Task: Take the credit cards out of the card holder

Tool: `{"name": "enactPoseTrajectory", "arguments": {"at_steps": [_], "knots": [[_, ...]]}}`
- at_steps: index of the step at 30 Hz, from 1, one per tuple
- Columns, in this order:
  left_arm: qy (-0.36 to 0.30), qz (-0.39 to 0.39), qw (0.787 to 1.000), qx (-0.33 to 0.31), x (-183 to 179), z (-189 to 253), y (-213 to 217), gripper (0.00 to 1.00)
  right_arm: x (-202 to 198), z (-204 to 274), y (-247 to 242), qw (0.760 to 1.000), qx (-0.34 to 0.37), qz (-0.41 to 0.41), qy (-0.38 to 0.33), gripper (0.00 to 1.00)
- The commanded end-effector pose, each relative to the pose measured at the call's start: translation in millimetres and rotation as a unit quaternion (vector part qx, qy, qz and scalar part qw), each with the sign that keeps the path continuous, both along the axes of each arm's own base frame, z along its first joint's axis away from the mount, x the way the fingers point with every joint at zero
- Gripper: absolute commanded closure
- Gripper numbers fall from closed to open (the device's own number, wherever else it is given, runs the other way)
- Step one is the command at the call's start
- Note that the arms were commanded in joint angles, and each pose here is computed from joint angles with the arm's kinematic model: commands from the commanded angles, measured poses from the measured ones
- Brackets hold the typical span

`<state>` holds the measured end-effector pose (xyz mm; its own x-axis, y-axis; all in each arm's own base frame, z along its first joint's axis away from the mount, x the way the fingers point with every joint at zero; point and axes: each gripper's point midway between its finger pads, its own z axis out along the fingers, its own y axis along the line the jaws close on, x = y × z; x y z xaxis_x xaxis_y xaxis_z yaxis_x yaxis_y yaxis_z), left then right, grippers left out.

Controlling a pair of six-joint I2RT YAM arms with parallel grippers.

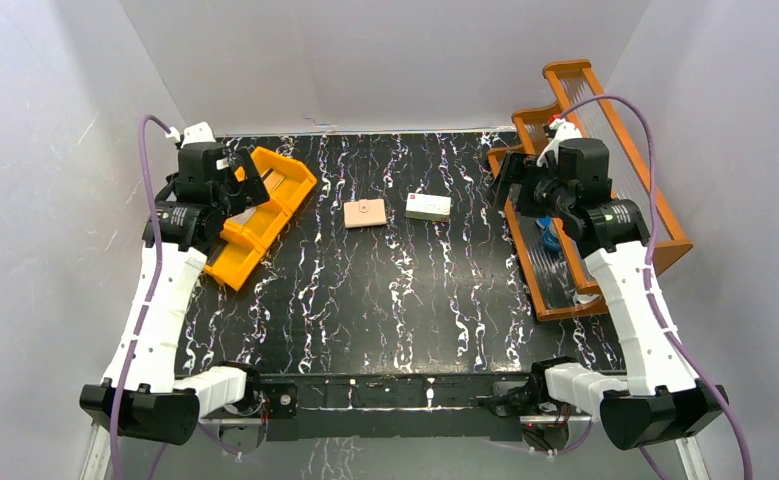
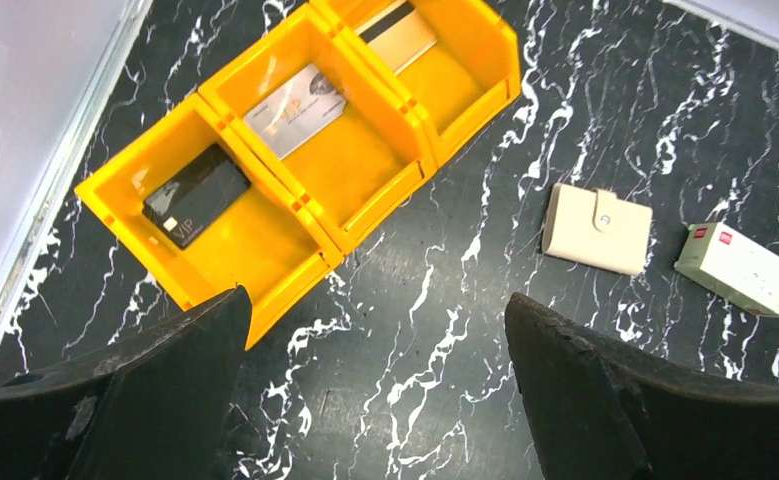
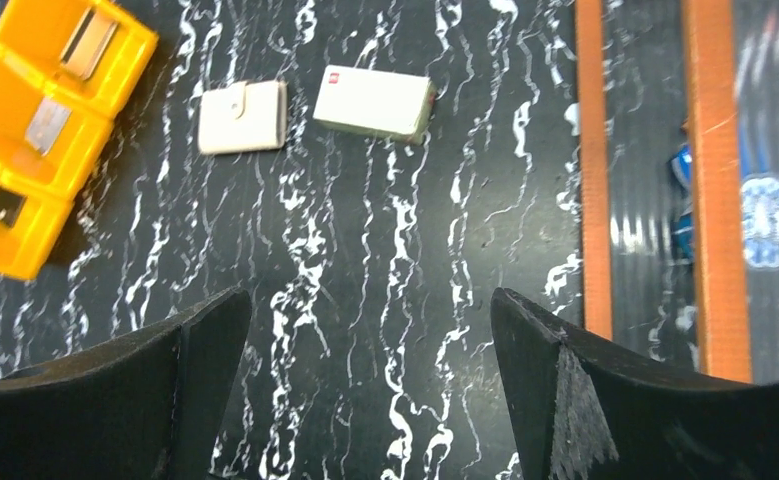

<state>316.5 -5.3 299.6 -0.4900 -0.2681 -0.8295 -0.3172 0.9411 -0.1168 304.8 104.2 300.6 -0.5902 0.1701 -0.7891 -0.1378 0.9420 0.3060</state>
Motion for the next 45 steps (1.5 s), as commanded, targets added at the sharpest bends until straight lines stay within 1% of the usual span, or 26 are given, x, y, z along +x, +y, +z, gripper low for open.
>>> {"name": "enactPoseTrajectory", "arguments": {"at_steps": [1,5,9,14,18,22,24,26,29,33,35,38,43,45], "knots": [[0.02,0.007,0.999,-0.028,-14,-13,2,0.02,-26,2,20,0.996,0.055,0.075,0.016,0.02],[0.041,-0.014,0.997,-0.061,-19,-28,-9,0.02,-38,-3,30,0.989,0.083,0.113,0.039,0.02],[0.076,0.012,0.99,-0.119,-30,-48,-18,0.02,-48,-7,41,0.981,0.108,0.152,0.062,0.02],[0.105,-0.02,0.979,-0.171,-34,-65,-40,0.02,-55,-11,50,0.973,0.115,0.182,0.082,0.04],[0.131,-0.038,0.97,-0.199,-42,-80,-53,0.02,-53,-26,64,0.972,0.086,0.191,0.111,0.07],[0.127,-0.046,0.968,-0.211,-46,-84,-57,0.02,-45,-46,84,0.974,0.01,0.178,0.138,0.07],[0.119,-0.049,0.969,-0.211,-47,-83,-57,0.02,-40,-55,95,0.972,-0.014,0.177,0.151,0.09],[0.11,-0.044,0.972,-0.201,-50,-82,-52,0.02,-30,-62,103,0.974,-0.036,0.16,0.155,0.1],[0.092,-0.033,0.98,-0.173,-55,-78,-40,0.02,-12,-70,111,0.978,-0.063,0.129,0.153,0.12],[0.057,-0.005,0.989,-0.134,-60,-74,-21,0.02,14,-86,130,0.978,-0.083,0.116,0.152,0.14],[0.042,0.002,0.991,-0.126,-61,-73,-16,0.02,25,-93,141,0.977,-0.088,0.117,0.154,0.14],[0.027,-0.008,0.992,-0.121,-62,-74,-16,0.02,36,-104,169,0.973,-0.086,0.144,0.159,0.14],[0.038,-0.036,0.993,-0.108,-65,-88,-19,0.02,59,-135,199,0.965,-0.106,0.156,0.18,0.15],[0.046,-0.04,0.993,-0.102,-67,-95,-19,0.02,69,-152,208,0.963,-0.108,0.155,0.194,0.17]]}}
